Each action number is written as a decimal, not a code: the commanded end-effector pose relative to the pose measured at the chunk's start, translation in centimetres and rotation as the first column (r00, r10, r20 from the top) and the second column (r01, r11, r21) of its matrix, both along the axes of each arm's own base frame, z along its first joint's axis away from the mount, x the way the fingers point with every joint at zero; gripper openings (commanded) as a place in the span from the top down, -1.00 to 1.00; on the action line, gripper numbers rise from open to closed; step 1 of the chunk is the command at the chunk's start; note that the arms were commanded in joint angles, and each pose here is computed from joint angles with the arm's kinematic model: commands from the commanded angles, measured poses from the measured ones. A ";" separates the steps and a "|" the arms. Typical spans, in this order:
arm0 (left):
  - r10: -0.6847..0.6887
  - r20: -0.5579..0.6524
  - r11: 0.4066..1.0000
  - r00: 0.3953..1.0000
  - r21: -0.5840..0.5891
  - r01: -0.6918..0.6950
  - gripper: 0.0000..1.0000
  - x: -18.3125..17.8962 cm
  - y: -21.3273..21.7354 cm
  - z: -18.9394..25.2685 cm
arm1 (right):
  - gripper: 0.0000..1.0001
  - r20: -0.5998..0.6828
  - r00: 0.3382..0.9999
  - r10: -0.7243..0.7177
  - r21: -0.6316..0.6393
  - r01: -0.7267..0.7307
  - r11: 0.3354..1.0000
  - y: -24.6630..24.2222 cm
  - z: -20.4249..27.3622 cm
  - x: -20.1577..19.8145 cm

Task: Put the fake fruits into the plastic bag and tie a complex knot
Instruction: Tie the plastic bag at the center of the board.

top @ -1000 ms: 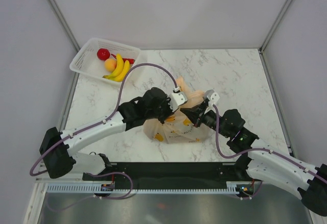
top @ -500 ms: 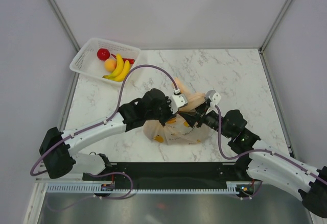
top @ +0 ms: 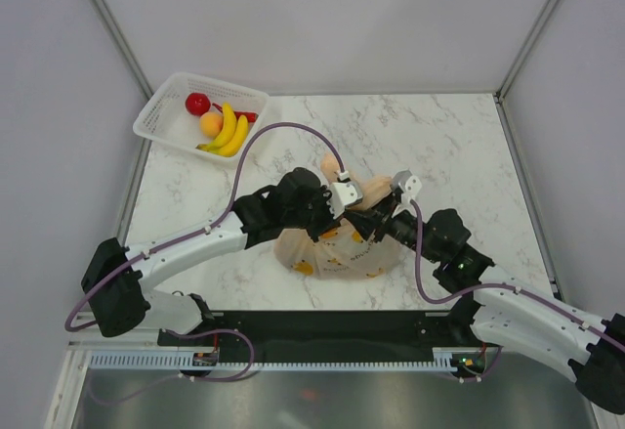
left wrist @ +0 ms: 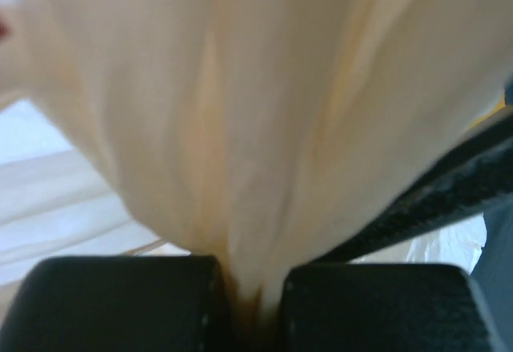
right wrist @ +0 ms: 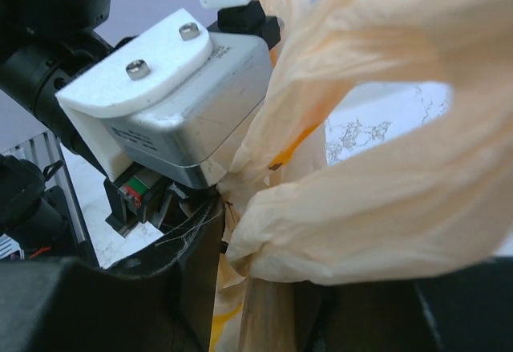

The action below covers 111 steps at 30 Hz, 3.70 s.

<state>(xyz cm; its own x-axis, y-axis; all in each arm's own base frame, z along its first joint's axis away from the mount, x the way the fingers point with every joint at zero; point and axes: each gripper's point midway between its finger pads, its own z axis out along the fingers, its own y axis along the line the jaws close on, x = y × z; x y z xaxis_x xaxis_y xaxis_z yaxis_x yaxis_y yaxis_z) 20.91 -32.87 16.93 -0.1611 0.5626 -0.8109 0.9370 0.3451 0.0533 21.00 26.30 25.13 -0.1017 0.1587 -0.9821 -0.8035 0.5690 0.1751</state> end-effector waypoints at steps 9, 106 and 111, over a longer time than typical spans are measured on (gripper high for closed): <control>-0.043 0.032 0.998 0.999 -0.043 0.045 0.95 -0.1 -0.8 2.1 | 0.02 0.059 0.998 -0.001 0.178 -0.009 0.984 0.2 4.7 -0.1; 0.274 0.384 0.943 0.882 -0.286 -0.168 0.95 5.6 1.5 9.5 | 1.00 0.079 0.997 0.023 0.103 -0.031 0.994 3.0 7.4 2.2; 0.382 0.379 0.903 0.843 -0.347 -0.253 0.95 5.5 4.1 11.6 | 1.00 0.100 0.991 0.085 0.120 -0.097 0.988 4.5 9.3 2.2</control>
<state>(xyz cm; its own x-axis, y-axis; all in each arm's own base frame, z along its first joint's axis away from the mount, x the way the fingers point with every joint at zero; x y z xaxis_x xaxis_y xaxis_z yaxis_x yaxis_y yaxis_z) 25.83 -30.38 24.08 0.0502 0.3898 -0.9195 0.7572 0.5855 0.2896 24.06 29.71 29.26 -0.1101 0.1858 -0.9764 -0.8061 0.5581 0.1971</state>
